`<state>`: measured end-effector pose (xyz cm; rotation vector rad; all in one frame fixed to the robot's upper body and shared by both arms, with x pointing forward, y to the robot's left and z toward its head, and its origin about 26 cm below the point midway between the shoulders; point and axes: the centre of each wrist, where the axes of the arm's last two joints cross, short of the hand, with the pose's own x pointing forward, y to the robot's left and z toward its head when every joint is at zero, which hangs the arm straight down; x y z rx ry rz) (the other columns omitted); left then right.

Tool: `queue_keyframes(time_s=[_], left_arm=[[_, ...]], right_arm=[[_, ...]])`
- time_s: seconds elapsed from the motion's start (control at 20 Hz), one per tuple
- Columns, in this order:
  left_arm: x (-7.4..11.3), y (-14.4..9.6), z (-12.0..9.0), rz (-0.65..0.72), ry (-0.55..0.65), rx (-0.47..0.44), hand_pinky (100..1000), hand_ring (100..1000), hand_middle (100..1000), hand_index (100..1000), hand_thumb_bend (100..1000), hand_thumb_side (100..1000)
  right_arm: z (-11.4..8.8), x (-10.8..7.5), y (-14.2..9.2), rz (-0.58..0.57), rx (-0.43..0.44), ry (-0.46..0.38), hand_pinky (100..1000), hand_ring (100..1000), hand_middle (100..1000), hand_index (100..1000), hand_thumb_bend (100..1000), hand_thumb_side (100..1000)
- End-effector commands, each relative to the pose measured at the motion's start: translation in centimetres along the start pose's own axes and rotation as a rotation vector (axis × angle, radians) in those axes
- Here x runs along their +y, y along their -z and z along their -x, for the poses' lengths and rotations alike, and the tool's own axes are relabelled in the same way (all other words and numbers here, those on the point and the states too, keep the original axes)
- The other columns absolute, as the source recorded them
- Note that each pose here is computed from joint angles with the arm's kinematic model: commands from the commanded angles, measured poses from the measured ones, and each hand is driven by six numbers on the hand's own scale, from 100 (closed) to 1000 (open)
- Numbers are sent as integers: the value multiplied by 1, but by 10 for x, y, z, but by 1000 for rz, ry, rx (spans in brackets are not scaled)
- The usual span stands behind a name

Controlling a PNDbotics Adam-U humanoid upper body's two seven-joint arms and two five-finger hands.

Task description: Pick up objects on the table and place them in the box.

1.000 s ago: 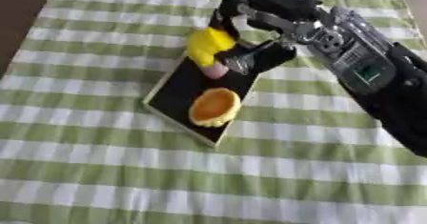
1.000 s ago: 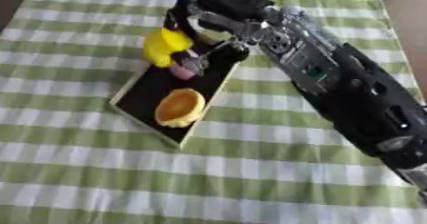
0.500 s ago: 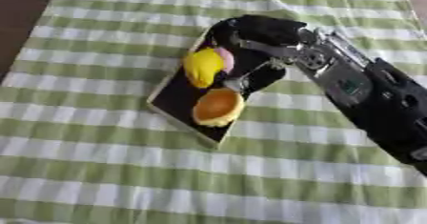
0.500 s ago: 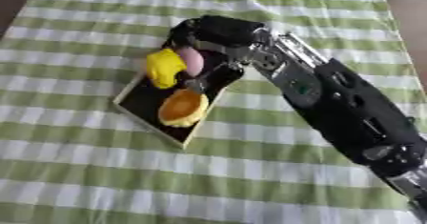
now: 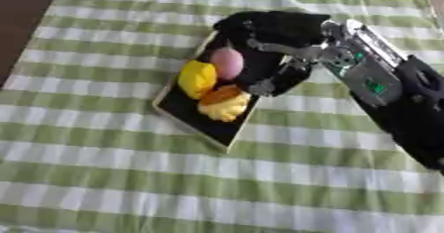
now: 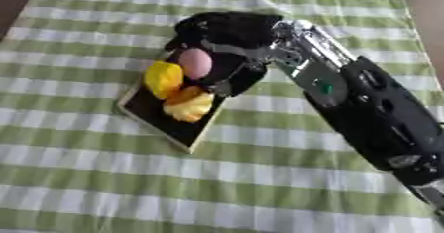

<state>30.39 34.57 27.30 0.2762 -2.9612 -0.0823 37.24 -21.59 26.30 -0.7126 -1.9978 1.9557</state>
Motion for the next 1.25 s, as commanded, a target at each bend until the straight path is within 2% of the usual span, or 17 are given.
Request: queue_keyframes(time_s=[0.05,0.25,0.3,0.35,0.4,0.5,0.6,0.85,0.95,1.05,1.15,1.2,1.25], left_arm=[[4,7,-3,9,9,-24,733,772,694,838,100,388],[7,4,-2,0,19,-11,733,772,695,837,100,403],[8,4,-2,-2,23,-8,732,772,695,837,100,408],[9,3,-2,-4,26,-5,732,772,695,837,100,408],[10,3,-2,-7,30,-2,732,771,695,837,100,413],[12,2,-3,-13,40,2,732,772,695,837,100,419],[13,1,-3,-18,48,7,732,771,695,837,100,421],[17,-2,-3,-35,68,20,730,771,696,837,100,448],[18,-3,-3,-43,75,27,729,770,696,837,100,465],[19,-4,-3,-52,81,35,729,770,696,837,100,477],[20,-5,-4,-59,86,41,728,770,697,837,100,481],[20,-5,-4,-64,87,44,728,770,697,837,100,486],[20,-5,-4,-68,87,45,729,770,697,837,100,487]], right_arm=[[0,-32,-15,118,27,29,988,977,799,935,100,100],[-5,-69,-48,362,30,192,987,979,786,898,100,100],[-7,-77,-58,421,20,242,989,984,786,878,100,241],[-10,-83,-68,467,9,285,988,983,791,869,100,768],[-13,-88,-78,508,1,324,986,978,779,862,100,407],[-16,-94,-98,595,-6,396,987,972,774,850,100,458],[-14,-96,-116,689,-8,452,982,962,767,840,100,470],[-6,-88,-152,933,-22,535,970,944,762,826,100,437],[-4,-79,-164,1007,-18,534,969,945,766,827,100,418],[-3,-60,-175,1069,-8,538,972,946,772,829,100,434],[-4,-40,-181,1128,-6,551,975,948,781,833,100,465],[-5,-32,-181,1157,-14,563,978,949,791,839,100,526],[-6,-25,-180,1182,-29,574,978,950,802,846,100,523]])
